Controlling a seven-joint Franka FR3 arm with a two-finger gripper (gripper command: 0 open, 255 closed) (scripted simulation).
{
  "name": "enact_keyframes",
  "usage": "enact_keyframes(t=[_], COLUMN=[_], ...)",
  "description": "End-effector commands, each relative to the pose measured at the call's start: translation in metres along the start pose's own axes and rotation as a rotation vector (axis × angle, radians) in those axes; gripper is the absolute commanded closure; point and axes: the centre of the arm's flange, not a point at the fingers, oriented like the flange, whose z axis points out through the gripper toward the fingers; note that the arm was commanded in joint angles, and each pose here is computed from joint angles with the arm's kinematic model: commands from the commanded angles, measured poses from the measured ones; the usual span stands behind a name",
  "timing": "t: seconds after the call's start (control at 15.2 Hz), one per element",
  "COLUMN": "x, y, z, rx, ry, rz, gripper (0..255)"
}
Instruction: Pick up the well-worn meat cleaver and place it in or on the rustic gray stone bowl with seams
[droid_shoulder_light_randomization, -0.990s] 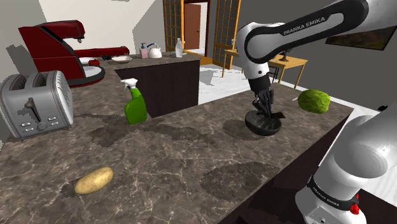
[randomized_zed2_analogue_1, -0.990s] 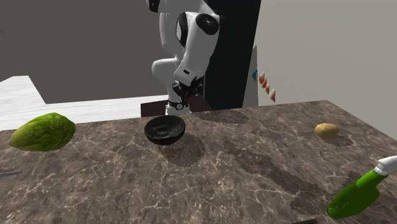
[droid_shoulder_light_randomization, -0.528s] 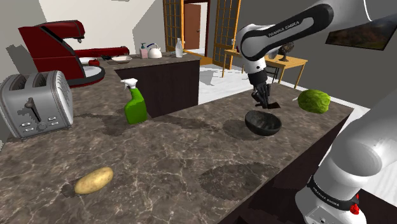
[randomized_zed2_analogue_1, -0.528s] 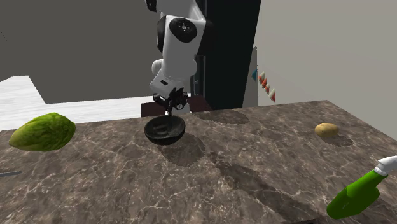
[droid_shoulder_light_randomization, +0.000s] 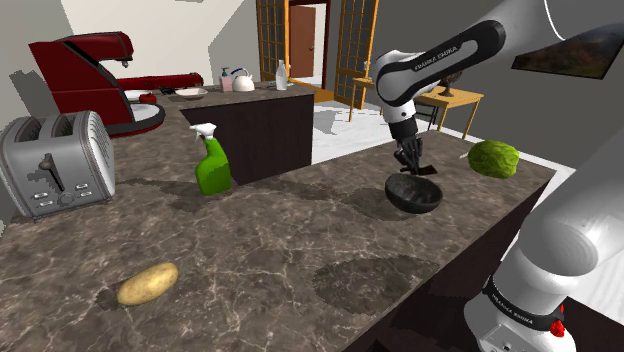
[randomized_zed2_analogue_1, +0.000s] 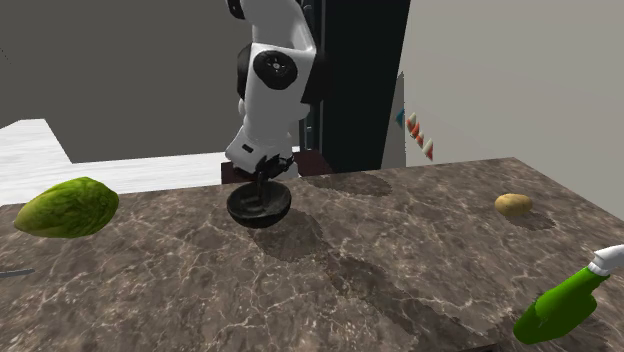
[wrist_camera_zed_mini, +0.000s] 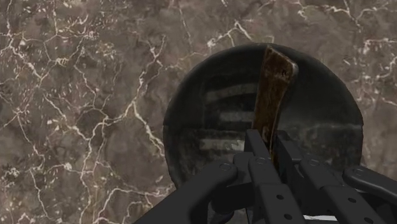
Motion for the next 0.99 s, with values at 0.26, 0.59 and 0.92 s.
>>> enact_keyframes(t=[0.26, 0.59, 0.92], x=[0.015, 0.017, 0.017], y=[-0.003, -0.003, -0.003], z=[0.028, 0.032, 0.032], rx=[0.0, 0.0, 0.0], ry=[0.0, 0.0, 0.0], rz=[0.0, 0.0, 0.0], gripper=[255, 255, 0])
